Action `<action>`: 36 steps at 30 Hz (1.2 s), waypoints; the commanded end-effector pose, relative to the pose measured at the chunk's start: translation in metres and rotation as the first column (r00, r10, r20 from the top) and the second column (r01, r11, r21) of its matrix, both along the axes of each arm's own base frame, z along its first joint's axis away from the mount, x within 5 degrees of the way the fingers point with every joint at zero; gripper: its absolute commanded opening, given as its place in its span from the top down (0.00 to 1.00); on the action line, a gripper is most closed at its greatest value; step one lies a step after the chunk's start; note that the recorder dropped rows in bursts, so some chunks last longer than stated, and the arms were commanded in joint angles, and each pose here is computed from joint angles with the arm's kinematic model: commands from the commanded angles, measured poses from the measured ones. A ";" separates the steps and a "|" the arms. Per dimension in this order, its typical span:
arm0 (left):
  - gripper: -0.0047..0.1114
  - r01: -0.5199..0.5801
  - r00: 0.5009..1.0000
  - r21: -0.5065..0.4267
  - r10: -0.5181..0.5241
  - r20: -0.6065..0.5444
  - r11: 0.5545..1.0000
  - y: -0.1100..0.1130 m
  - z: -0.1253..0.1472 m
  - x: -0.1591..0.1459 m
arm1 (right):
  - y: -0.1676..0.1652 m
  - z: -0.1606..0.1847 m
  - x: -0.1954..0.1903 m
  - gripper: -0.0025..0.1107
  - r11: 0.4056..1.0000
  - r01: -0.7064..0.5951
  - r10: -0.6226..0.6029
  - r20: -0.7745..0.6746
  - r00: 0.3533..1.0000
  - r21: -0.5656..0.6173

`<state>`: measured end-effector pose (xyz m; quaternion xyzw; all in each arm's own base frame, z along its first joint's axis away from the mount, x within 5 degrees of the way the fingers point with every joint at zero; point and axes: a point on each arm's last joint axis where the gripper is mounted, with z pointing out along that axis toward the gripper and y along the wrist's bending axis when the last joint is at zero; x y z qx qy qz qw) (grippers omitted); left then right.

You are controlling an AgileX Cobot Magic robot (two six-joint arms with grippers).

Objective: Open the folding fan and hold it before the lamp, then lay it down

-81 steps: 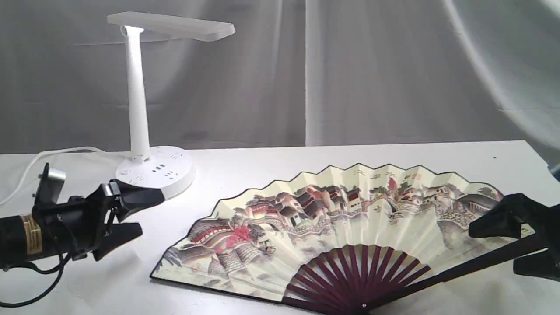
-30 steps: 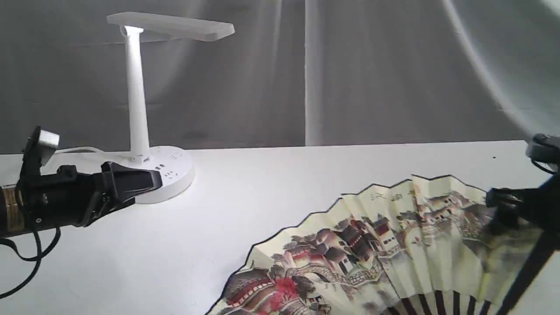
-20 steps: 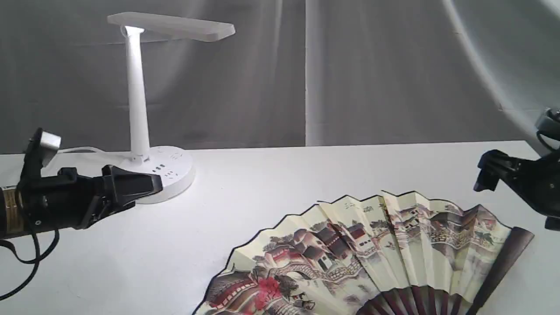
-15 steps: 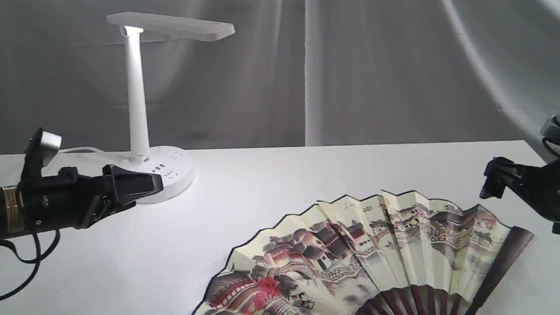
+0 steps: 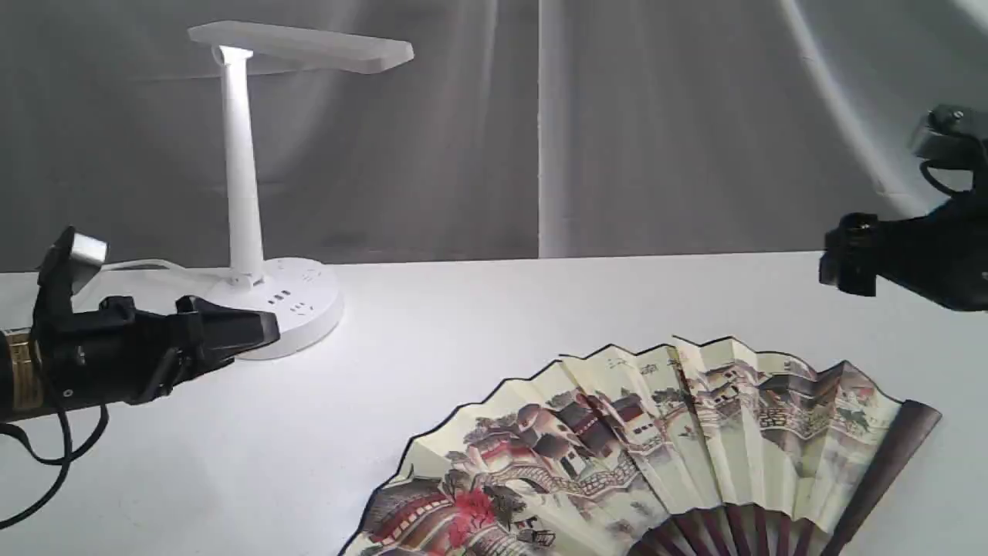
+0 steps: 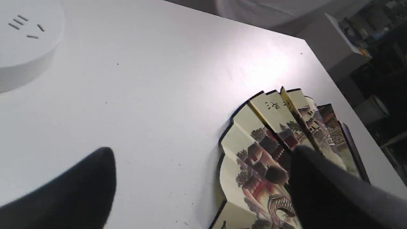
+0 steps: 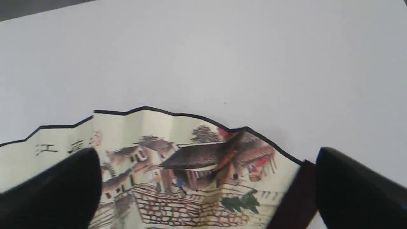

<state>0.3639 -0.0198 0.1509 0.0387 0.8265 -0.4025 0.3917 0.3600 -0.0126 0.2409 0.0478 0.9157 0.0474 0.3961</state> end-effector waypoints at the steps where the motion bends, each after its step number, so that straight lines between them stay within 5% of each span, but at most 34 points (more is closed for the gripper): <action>1: 0.47 -0.010 1.000 0.005 0.010 0.018 1.000 0.001 0.005 0.000 | 0.017 0.023 -0.009 0.32 0.996 -0.082 0.085 0.068 0.994 -0.046; 9: 0.70 0.003 1.000 0.016 -0.003 0.018 1.000 0.000 0.004 0.000 | 0.038 0.060 -0.031 0.57 0.987 -0.152 0.157 0.136 0.978 -0.049; 14: 0.71 0.017 0.999 0.038 -0.018 0.037 0.999 0.000 0.005 -0.001 | 0.038 0.062 -0.043 0.70 0.973 -0.208 0.213 0.055 0.975 -0.097; 17: 0.76 0.019 0.998 0.150 -0.027 0.048 0.989 0.002 0.013 -0.003 | 0.039 0.059 -0.047 0.79 0.970 -0.228 0.228 0.000 0.974 -0.085; 23: 0.93 -0.082 0.996 0.476 0.051 0.077 0.875 -0.006 0.056 -0.018 | 0.038 0.042 -0.053 0.98 0.972 -0.221 0.219 -0.023 0.975 -0.086; 36: 0.93 -0.350 0.928 0.502 0.221 0.299 0.791 -0.036 0.118 -0.088 | 0.031 -0.005 -0.069 0.98 0.969 -0.200 0.197 -0.037 0.980 -0.146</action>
